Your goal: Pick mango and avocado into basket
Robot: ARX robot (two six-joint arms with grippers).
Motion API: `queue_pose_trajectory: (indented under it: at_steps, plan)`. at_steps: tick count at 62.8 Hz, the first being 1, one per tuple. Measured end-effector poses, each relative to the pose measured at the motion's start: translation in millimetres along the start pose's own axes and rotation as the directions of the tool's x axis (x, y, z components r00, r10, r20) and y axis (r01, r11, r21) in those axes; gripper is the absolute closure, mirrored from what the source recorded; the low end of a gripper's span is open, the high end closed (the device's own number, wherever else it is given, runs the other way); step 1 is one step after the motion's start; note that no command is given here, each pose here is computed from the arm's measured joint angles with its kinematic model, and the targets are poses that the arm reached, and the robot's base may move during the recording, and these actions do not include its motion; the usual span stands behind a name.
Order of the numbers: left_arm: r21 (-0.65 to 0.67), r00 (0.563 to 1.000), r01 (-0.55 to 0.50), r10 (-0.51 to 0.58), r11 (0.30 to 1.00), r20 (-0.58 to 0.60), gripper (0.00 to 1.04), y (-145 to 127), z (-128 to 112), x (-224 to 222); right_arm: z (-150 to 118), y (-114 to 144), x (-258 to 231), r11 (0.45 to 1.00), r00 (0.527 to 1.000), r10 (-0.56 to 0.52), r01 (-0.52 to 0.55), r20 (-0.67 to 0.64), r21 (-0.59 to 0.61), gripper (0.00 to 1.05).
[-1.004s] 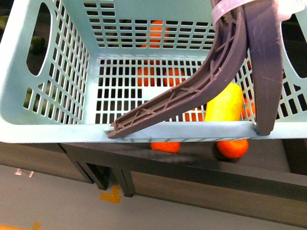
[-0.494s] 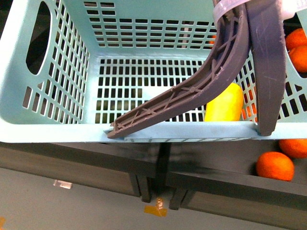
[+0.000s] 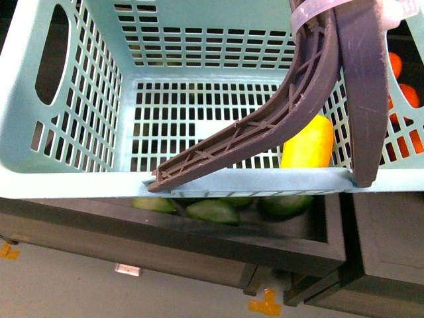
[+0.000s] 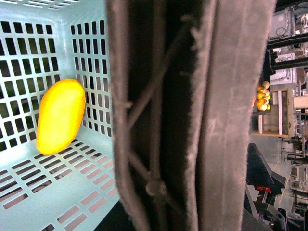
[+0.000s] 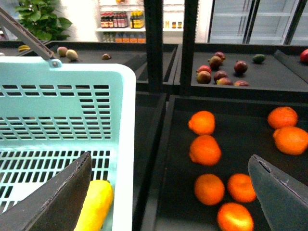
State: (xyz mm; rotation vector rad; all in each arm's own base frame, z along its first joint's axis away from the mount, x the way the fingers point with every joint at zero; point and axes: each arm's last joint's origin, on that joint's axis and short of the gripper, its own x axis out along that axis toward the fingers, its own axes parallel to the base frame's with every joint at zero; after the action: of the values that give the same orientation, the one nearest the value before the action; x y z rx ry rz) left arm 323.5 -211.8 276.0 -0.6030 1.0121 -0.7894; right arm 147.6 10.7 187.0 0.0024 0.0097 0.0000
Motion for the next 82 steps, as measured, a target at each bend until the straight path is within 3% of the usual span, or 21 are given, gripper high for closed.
queue_pose_trajectory:
  at_steps: [68,70,72,73,74,79,82]
  plan:
    - [0.000,0.999,-0.028,0.028,1.000,0.030,0.89,5,4,-3,-1,0,0,1.000,1.000,-0.001,0.001,-0.007,0.000,0.09]
    - [0.003,0.999,-0.031,0.031,1.000,0.032,0.89,5,4,-3,-2,1,2,0.998,0.996,-0.056,0.058,-0.067,0.027,0.09]
    - [0.002,0.999,-0.031,0.031,1.000,0.030,0.89,5,4,-3,0,0,6,0.973,0.962,-0.215,0.226,-0.168,0.054,0.09]
    - [0.002,0.999,-0.031,0.031,1.000,0.030,0.89,5,4,-3,2,-1,7,0.966,0.955,-0.237,0.252,-0.178,0.066,0.09]
    - [-0.001,0.999,-0.030,0.030,1.000,0.030,0.89,5,4,-3,0,-4,8,0.934,0.917,-0.329,0.352,-0.224,0.069,0.09]
    - [0.001,1.000,-0.016,0.016,1.000,0.016,0.89,3,2,-2,-5,-15,13,0.857,0.837,-0.471,0.509,-0.277,0.080,0.09]
    - [0.002,1.000,-0.011,0.011,1.000,0.010,0.89,3,2,-1,-8,-23,18,0.838,0.821,-0.493,0.537,-0.288,0.098,0.09]
